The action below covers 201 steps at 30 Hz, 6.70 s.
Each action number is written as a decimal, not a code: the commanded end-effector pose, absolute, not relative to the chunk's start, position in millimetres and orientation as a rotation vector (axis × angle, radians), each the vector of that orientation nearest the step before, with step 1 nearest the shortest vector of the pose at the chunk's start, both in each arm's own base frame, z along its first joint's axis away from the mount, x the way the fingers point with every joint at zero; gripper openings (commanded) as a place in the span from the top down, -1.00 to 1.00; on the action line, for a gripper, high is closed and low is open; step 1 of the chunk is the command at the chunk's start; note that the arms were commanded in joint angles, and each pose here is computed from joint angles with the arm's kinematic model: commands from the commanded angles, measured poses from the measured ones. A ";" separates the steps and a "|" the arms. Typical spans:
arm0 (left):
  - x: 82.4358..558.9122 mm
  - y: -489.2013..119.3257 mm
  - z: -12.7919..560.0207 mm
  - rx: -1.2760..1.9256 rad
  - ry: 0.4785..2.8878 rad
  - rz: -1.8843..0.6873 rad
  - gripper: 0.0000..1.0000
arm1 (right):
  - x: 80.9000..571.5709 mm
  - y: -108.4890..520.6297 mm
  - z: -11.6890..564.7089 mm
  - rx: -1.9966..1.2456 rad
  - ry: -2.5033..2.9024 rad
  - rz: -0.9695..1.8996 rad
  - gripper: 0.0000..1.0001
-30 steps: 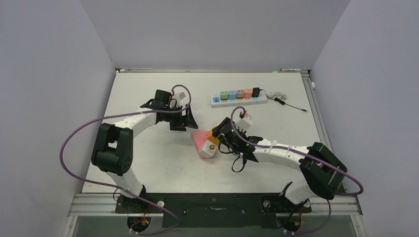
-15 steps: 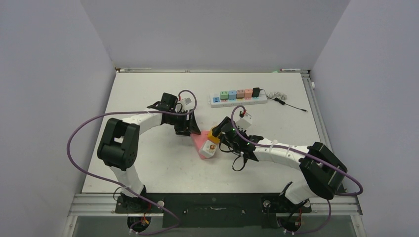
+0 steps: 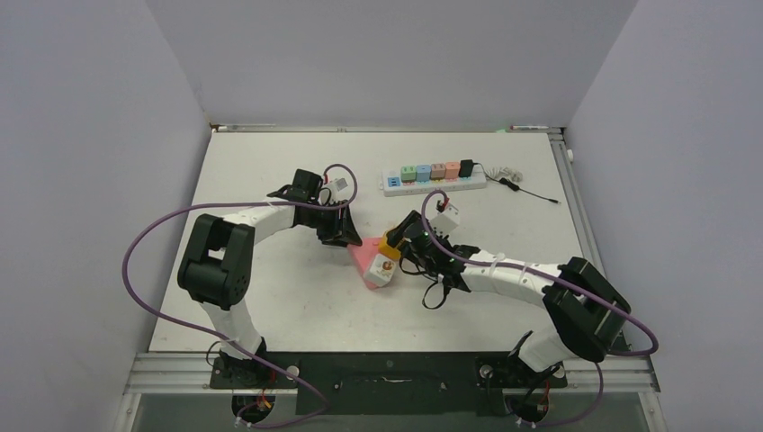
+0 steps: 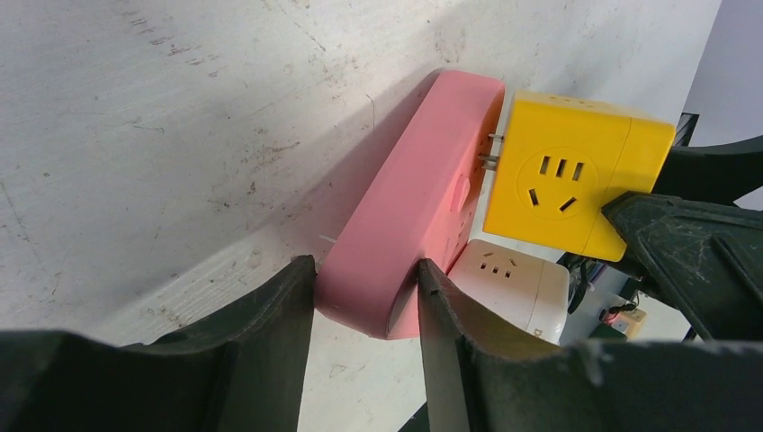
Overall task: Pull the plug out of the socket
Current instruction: Remove the plug from the socket.
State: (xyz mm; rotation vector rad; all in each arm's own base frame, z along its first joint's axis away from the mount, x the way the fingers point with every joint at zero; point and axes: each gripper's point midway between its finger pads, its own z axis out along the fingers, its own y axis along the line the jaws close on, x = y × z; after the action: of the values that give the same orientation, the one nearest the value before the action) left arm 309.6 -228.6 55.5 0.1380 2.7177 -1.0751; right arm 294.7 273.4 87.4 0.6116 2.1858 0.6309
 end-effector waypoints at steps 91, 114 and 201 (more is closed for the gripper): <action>321.4 -219.2 46.0 0.119 2.734 -0.913 1.00 | 301.0 264.5 25.5 0.550 2.398 0.413 0.89; 322.3 -215.8 43.4 0.110 2.742 -0.885 1.00 | 288.9 303.2 59.8 0.279 2.269 0.187 0.89; 325.3 -208.4 46.0 0.124 2.734 -0.800 1.00 | 317.5 276.3 86.2 0.396 2.313 0.324 0.89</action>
State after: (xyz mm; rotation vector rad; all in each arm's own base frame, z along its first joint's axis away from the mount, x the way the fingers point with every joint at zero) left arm 317.2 -219.1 49.4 0.1188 2.7406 -0.9068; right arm 319.1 290.7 90.7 0.3538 2.2733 0.2692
